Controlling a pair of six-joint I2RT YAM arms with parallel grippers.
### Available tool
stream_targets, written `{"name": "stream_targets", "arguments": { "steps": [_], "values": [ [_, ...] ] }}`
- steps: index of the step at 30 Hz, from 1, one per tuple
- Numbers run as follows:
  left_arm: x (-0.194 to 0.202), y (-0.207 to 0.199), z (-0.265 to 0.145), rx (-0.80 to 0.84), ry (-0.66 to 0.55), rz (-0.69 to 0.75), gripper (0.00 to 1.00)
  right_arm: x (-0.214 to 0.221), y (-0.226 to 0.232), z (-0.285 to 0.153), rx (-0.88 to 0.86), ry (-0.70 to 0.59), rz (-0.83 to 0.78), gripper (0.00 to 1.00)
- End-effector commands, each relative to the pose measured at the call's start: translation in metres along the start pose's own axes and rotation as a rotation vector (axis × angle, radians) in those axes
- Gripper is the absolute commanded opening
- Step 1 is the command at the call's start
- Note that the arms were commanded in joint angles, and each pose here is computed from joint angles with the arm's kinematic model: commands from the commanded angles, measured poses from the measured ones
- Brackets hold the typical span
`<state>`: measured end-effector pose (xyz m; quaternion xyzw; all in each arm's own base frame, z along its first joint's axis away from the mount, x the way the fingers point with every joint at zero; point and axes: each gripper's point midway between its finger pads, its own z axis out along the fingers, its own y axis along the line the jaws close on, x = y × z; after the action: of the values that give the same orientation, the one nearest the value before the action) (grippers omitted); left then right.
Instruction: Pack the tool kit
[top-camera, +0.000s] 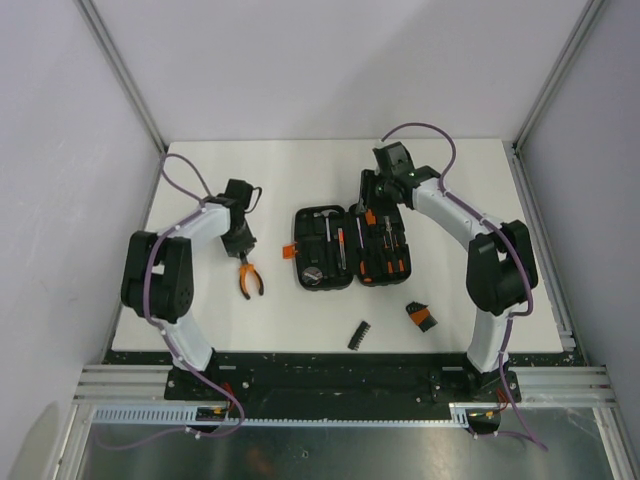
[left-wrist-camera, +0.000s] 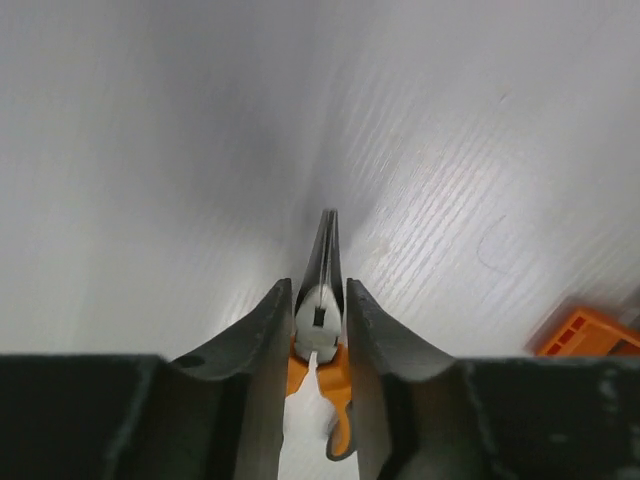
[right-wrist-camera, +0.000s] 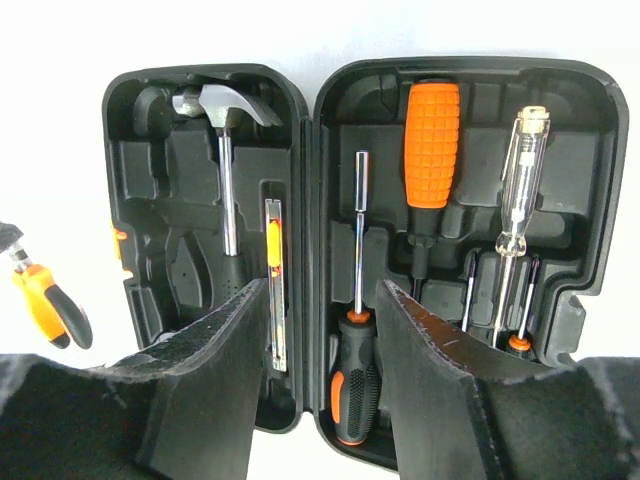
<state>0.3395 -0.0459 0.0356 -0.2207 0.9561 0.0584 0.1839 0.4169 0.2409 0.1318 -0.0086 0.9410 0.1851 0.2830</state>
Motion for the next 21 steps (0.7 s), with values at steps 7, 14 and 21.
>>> {"name": "stream_targets", "arguments": {
  "steps": [7,14,21],
  "values": [
    [-0.019,-0.013,0.011,0.022,-0.046,0.085,0.77,-0.006,-0.005,0.000,0.000,-0.012,0.013,0.51],
    [0.012,-0.014,-0.007,0.142,-0.013,0.096,0.92,-0.005,-0.005,-0.001,0.002,-0.011,0.013,0.51],
    [0.056,-0.018,-0.025,0.218,0.024,0.128,0.92,-0.004,-0.006,0.000,0.003,-0.005,0.012,0.51]
  ]
}}
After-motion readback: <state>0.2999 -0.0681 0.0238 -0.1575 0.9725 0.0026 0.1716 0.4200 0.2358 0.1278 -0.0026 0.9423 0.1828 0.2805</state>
